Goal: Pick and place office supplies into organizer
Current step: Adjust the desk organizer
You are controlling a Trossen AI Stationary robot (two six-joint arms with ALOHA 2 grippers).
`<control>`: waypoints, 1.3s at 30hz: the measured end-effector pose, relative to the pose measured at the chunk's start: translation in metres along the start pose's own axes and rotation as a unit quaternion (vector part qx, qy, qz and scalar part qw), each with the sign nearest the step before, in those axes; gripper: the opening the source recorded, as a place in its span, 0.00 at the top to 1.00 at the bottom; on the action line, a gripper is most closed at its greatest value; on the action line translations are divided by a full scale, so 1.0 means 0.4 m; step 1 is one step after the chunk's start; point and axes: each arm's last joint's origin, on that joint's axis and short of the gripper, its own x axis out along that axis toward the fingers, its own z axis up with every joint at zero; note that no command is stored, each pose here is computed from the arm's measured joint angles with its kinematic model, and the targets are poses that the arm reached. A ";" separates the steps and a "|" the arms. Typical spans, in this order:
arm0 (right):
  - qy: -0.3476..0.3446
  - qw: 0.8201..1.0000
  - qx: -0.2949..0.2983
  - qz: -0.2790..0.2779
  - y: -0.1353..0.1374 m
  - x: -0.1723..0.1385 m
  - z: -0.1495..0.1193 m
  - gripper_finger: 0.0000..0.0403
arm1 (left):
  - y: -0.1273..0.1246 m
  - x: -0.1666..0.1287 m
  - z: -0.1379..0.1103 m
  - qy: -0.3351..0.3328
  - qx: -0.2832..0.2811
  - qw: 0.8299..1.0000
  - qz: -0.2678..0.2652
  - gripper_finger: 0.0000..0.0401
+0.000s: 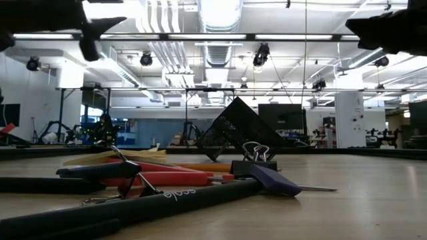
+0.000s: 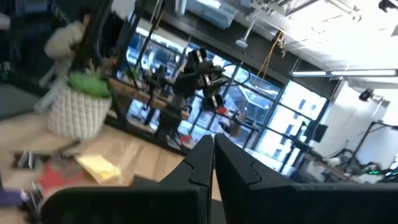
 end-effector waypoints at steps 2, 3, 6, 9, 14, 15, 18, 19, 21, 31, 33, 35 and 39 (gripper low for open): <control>-0.012 0.999 0.042 -0.004 -0.003 0.000 0.006 0.98 | -0.004 0.027 -0.018 0.025 -0.004 1.000 0.009 0.69; -0.017 0.998 0.063 -0.006 -0.004 0.000 0.008 0.98 | -0.002 0.040 -0.030 0.038 -0.003 0.999 0.017 0.69; -0.024 0.994 0.108 -0.009 -0.005 0.000 0.011 0.98 | -0.004 0.074 -0.053 0.061 0.003 0.997 0.037 0.69; -0.029 0.986 0.162 -0.009 -0.006 0.000 0.013 0.98 | 0.000 0.099 -0.077 0.085 -0.009 0.995 0.053 0.69; -0.054 0.963 0.265 -0.010 -0.011 0.002 0.024 0.98 | 0.016 0.126 -0.096 0.111 -0.072 0.989 0.063 0.69; -0.067 0.960 0.273 -0.011 -0.013 0.004 0.030 0.98 | 0.023 0.127 -0.101 0.119 -0.079 0.987 0.069 0.69; -0.098 0.959 0.267 -0.017 -0.018 0.012 0.045 0.98 | 0.034 0.135 -0.100 0.124 -0.096 0.986 0.065 0.69; -0.099 0.961 0.258 -0.019 -0.019 0.017 0.050 0.98 | 0.039 0.137 -0.101 0.128 -0.099 0.984 0.068 0.69; -0.088 0.966 0.244 -0.019 -0.022 0.033 0.064 0.98 | 0.051 0.140 -0.107 0.137 -0.101 0.982 0.077 0.69; -0.037 0.975 0.218 -0.009 -0.044 0.159 0.173 0.98 | 0.066 0.144 -0.111 0.144 -0.098 0.981 0.085 0.69; -0.047 0.974 0.220 -0.012 -0.055 0.185 0.210 0.98 | 0.066 0.144 -0.111 0.148 -0.098 0.981 0.082 0.69; -0.057 0.973 0.223 -0.017 -0.067 0.206 0.245 0.98 | 0.066 0.144 -0.111 0.150 -0.099 0.980 0.080 0.69; -0.073 0.966 0.248 -0.021 -0.082 0.239 0.293 0.98 | 0.066 0.145 -0.108 0.153 -0.098 0.980 0.075 0.69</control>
